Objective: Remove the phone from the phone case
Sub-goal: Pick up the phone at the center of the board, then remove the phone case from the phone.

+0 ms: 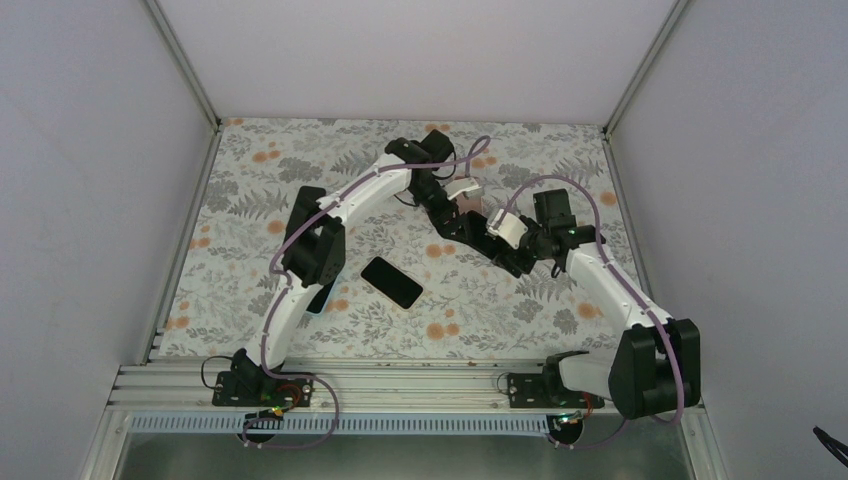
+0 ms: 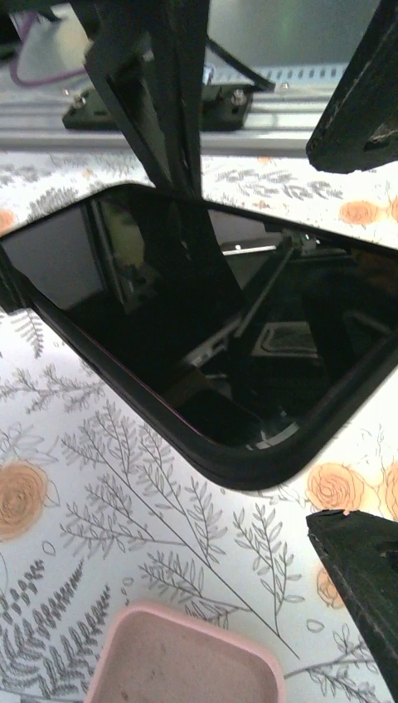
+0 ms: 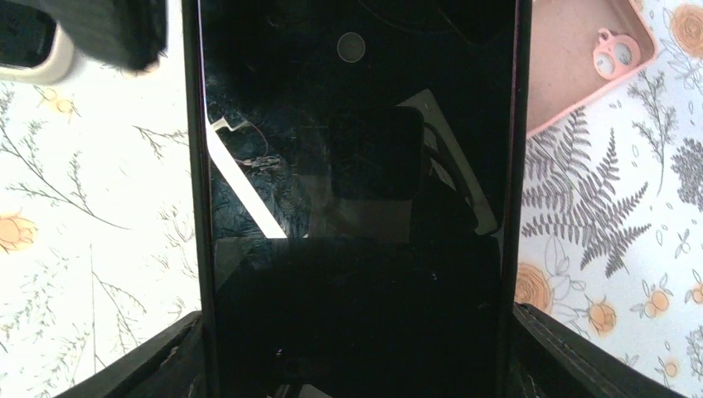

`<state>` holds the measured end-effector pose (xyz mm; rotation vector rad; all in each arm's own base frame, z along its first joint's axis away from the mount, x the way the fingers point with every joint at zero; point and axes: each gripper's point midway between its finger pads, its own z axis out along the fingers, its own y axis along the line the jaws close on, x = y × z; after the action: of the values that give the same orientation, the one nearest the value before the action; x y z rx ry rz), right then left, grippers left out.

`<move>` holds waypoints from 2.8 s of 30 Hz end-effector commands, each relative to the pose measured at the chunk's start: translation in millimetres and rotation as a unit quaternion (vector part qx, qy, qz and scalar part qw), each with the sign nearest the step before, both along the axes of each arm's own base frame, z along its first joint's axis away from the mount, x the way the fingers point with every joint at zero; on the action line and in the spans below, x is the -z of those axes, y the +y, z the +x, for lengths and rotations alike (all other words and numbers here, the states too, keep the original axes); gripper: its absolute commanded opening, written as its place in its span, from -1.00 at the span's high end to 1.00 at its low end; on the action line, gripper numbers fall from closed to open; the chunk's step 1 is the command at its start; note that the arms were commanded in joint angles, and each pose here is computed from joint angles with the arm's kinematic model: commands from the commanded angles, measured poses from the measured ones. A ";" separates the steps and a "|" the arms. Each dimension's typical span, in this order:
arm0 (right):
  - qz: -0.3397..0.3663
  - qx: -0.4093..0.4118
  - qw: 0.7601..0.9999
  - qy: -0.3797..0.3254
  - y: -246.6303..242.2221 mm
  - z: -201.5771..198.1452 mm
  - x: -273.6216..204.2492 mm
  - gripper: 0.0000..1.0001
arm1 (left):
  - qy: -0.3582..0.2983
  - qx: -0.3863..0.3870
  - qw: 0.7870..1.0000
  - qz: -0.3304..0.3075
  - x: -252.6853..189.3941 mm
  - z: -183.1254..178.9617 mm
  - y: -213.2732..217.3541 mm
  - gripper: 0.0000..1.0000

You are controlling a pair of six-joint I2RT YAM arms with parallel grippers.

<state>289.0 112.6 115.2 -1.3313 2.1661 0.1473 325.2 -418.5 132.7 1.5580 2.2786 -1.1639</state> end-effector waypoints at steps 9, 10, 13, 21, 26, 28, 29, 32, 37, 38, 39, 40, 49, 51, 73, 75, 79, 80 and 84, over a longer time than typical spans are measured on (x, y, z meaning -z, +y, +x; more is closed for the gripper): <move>0.045 -0.007 0.996 -0.078 40.1 22.8 -52.9 -0.31 | 0.069 0.037 0.995 -0.064 -26.5 -24.6 -0.5 -0.23; 0.045 -0.008 0.996 -0.078 41.1 21.9 -53.2 -0.31 | 0.069 0.036 0.995 -0.069 -29.8 -23.3 0.5 0.00; 0.045 -0.010 0.996 -0.077 43.0 19.2 -53.3 -0.33 | 0.070 0.038 0.994 -0.081 -37.1 -22.3 2.4 0.39; 0.039 -0.036 0.998 -0.029 45.2 -3.4 -50.4 -0.80 | 0.059 0.066 0.991 -0.104 -55.5 -31.3 7.5 0.95; 0.050 -0.061 0.997 -0.003 45.6 -22.0 -56.6 -1.00 | 0.011 0.084 0.991 -0.100 -67.6 -36.9 19.5 0.95; 0.063 -0.071 0.995 0.013 47.8 -27.8 -61.3 -1.00 | -0.011 0.088 0.992 -0.091 -71.7 -37.6 25.9 0.95; 0.069 -0.070 0.995 0.012 48.4 -26.9 -66.6 -1.00 | -0.021 0.090 0.992 -0.089 -73.6 -37.8 29.8 0.95; 0.091 -0.070 0.993 0.005 46.1 -27.0 -80.0 -1.00 | -0.042 0.095 0.991 -0.083 -79.0 -41.1 41.1 0.95; 0.107 -0.076 0.991 0.015 39.4 -31.1 -84.1 -1.00 | -0.076 0.097 0.991 -0.047 -77.1 -45.9 65.0 0.95; 0.108 -0.074 0.991 0.019 38.4 -30.2 -82.1 -1.00 | -0.089 0.099 0.990 -0.047 -83.8 -48.7 69.6 0.95; 0.110 -0.076 0.991 0.027 37.8 -30.3 -79.1 -1.00 | -0.098 0.103 0.989 -0.045 -87.2 -52.1 73.2 0.95; 0.113 -0.078 0.990 0.037 37.1 -29.1 -75.4 -1.00 | -0.107 0.105 0.988 -0.044 -90.0 -54.2 76.4 0.95; 0.137 -0.086 0.981 0.112 47.0 -11.5 -60.8 -0.94 | -0.154 0.102 0.981 -0.055 -110.9 -65.5 87.9 0.95; 0.135 -0.085 0.980 0.119 47.8 -8.2 -54.6 -0.92 | -0.154 0.102 0.981 -0.060 -112.5 -67.6 88.0 0.95; 0.139 -0.113 0.969 0.171 51.9 -23.3 -35.4 -0.74 | -0.165 0.088 0.981 -0.048 -104.5 -49.9 81.0 0.95; 0.136 -0.104 0.972 0.161 50.6 -17.3 -35.4 -0.73 | -0.161 0.090 0.981 -0.052 -106.2 -52.1 80.7 0.95; 0.135 -0.094 0.975 0.148 50.7 -7.5 -36.7 -0.72 | -0.158 0.095 0.981 -0.054 -107.6 -55.2 81.7 0.95; 0.134 -0.089 0.976 0.143 50.5 -3.9 -37.1 -0.72 | -0.157 0.096 0.981 -0.054 -107.1 -56.0 82.0 0.95; 0.127 -0.080 0.980 0.133 49.5 7.3 -32.9 -0.69 | -0.153 0.100 0.982 -0.054 -107.2 -60.2 84.2 0.95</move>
<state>279.6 161.6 147.6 -1.4269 2.1725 0.7177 270.7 -329.4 219.5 1.8176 1.9535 -0.9243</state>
